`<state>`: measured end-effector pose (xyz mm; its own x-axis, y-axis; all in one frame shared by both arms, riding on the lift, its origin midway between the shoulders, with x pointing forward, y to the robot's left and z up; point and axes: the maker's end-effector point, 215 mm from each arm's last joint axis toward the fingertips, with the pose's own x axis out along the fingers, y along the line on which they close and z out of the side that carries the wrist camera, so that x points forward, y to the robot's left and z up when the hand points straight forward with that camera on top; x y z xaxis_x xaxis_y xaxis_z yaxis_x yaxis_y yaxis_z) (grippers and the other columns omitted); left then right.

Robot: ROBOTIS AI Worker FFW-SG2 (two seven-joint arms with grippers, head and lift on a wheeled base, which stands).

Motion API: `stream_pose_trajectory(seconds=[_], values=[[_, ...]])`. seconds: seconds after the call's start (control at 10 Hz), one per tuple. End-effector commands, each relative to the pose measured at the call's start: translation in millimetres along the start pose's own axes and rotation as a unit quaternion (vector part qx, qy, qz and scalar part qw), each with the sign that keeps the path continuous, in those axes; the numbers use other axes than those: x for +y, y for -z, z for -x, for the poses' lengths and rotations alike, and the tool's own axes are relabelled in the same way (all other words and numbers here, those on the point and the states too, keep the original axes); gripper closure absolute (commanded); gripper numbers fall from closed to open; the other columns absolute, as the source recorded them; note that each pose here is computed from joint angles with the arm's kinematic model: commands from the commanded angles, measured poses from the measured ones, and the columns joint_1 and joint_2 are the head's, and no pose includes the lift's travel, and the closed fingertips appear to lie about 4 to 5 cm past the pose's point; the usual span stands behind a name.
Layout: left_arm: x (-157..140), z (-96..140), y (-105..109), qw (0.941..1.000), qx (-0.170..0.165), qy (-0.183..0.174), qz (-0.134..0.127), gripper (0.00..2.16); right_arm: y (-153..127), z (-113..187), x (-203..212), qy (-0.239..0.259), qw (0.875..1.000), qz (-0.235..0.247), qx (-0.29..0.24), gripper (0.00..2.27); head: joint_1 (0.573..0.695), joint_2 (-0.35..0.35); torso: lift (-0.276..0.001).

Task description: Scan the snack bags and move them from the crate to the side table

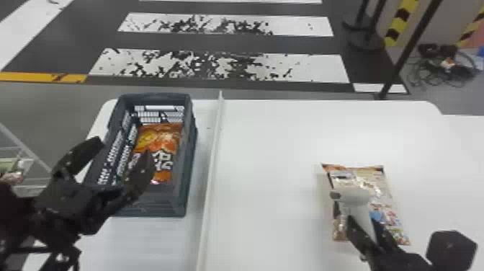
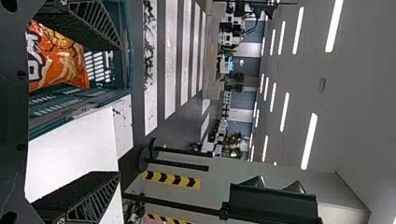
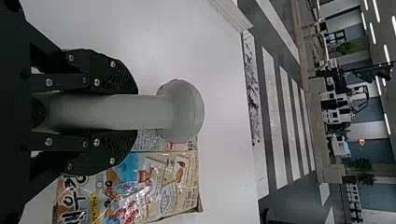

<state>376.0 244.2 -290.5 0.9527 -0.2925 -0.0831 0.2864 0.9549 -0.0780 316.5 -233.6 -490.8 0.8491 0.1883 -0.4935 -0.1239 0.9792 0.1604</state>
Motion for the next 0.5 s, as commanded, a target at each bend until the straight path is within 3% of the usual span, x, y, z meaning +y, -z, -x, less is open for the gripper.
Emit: stream_pose_trajectory(seconds=[0.0,0.4], values=[[-1.7,-0.6,-2.5,1.0,-0.003,0.002,0.0,0.04,3.4,0.3,-2.1,0.0,1.0,-0.003,0.003,2.24,0.695,0.019,-0.087],[-3.1,0.4,0.7,1.0,-0.001,0.002,0.002,0.04,-2.4,3.6,-3.7,-0.004,1.0,-0.009,-0.003,2.24,0.695,0.007,-0.087]])
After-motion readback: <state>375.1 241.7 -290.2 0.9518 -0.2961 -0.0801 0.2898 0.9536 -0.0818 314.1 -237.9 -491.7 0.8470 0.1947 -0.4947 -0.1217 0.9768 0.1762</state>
